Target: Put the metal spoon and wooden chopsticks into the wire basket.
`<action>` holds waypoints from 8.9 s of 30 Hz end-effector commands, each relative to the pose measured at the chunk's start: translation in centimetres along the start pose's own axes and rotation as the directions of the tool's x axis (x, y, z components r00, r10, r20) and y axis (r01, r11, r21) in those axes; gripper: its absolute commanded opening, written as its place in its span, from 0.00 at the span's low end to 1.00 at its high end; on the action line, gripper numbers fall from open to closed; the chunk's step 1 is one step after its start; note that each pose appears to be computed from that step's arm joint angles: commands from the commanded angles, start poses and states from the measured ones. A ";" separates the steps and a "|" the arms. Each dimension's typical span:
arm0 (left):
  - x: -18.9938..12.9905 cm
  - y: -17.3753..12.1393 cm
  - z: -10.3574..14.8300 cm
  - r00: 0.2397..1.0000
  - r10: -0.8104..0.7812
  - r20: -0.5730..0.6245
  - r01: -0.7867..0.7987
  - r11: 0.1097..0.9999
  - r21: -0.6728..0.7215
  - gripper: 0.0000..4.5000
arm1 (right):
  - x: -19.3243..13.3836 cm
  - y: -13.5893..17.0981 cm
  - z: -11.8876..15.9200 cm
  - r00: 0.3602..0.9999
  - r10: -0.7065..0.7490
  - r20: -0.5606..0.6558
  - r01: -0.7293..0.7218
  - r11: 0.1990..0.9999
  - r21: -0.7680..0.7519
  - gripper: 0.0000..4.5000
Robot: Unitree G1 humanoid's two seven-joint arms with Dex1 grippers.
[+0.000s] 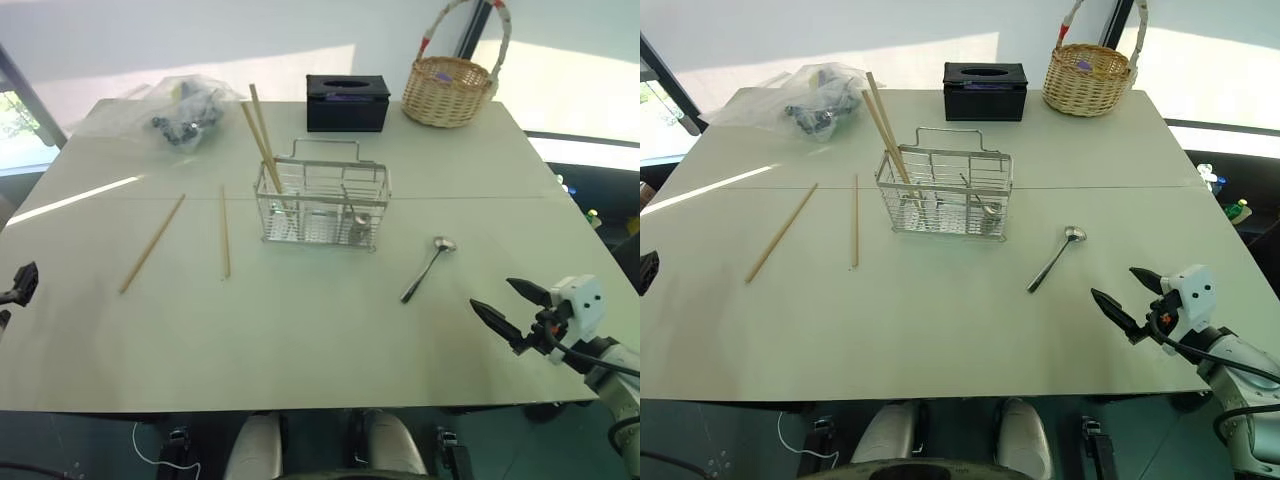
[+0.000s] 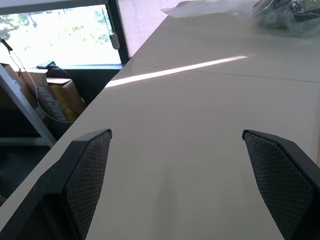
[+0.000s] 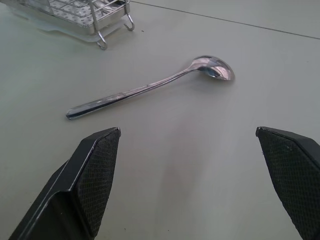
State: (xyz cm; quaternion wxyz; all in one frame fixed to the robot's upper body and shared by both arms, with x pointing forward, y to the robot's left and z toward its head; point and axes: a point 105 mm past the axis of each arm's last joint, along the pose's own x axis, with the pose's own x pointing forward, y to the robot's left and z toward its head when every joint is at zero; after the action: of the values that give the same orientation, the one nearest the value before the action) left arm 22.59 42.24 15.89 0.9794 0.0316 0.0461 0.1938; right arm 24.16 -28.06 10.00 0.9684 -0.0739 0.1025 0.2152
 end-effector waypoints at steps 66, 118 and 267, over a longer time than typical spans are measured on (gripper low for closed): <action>-7.1 -24.4 10.5 0.024 -0.974 -0.227 0.961 -0.040 0.272 0.99 | 12.9 -0.4 9.4 0.553 0.175 -0.814 -0.780 -0.233 -0.580 1.00; -6.2 -25.0 13.7 0.096 -0.991 -0.090 0.947 0.063 0.316 1.00 | 11.9 5.3 20.8 0.661 0.730 -0.173 -0.580 0.351 -0.735 0.01; 3.9 -34.1 17.1 0.472 -0.696 0.542 0.839 0.543 -0.034 0.34 | 2.7 10.4 15.6 0.823 0.544 0.164 -0.506 0.833 -0.223 0.79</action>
State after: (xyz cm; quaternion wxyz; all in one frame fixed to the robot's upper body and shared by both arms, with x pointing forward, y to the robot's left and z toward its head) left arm 41.61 11.85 27.88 0.9423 -0.0911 -0.1789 -0.2680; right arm 24.96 -14.74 22.33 0.8665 -0.0898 0.0130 0.4909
